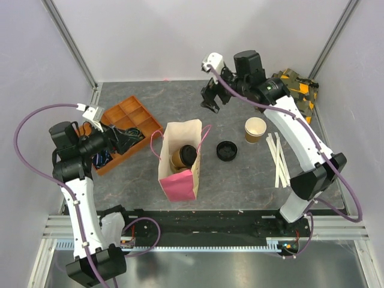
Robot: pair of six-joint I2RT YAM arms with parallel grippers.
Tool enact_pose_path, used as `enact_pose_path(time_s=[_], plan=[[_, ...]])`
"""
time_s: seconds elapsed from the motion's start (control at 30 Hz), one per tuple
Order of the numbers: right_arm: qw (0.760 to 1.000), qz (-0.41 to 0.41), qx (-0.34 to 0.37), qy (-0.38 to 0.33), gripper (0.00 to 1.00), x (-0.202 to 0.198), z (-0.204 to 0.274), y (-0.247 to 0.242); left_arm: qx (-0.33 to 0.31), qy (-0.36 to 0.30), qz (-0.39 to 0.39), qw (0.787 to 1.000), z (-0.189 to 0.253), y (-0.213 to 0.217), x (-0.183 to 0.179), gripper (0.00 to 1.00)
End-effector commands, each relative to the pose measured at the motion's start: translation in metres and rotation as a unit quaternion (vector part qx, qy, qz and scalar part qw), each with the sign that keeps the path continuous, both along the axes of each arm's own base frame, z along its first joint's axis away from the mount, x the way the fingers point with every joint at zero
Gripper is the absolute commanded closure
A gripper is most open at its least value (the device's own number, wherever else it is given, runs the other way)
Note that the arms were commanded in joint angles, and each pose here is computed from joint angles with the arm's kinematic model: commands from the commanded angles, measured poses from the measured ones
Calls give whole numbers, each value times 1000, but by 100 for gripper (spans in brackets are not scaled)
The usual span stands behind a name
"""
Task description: Pack the takeout coffee
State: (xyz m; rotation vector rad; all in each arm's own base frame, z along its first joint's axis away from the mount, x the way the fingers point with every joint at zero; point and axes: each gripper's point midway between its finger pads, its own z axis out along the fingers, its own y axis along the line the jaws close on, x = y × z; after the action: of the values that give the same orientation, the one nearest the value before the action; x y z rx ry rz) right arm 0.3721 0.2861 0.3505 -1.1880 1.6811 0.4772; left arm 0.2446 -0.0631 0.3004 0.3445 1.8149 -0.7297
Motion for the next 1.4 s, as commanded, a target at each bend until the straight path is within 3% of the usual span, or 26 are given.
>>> enact_pose_path(time_s=[0.0, 0.23, 0.47, 0.7, 0.9, 1.07, 1.2, 1.3, 1.37], plan=[[993, -69, 63, 67, 2, 35, -11, -15, 65, -44, 4, 997, -5, 6, 14, 18], [983, -138, 51, 105, 2, 87, -51, -44, 124, -50, -37, 990, -39, 4, 35, 18], [983, -160, 33, 86, 2, 111, -45, -54, 117, -60, -85, 988, -52, -8, 42, 30], [981, -175, 23, 80, 2, 127, -41, -55, 114, -52, -96, 987, -53, -15, 50, 32], [988, -110, 44, 96, 2, 108, -35, -38, 99, -52, -70, 991, -9, -25, 64, 28], [992, -11, 26, 121, 2, 68, -44, -29, 142, -62, -126, 980, 42, -69, 43, 22], [987, 7, 15, 157, 2, 48, -52, -32, 156, -70, -116, 978, 78, -73, 47, 17], [984, 22, 9, 176, 2, 33, -55, -35, 178, -89, -154, 968, 99, -97, 35, 16], [982, 20, -1, 186, 2, 25, -61, -40, 207, -75, -193, 956, 89, -120, 24, 16]])
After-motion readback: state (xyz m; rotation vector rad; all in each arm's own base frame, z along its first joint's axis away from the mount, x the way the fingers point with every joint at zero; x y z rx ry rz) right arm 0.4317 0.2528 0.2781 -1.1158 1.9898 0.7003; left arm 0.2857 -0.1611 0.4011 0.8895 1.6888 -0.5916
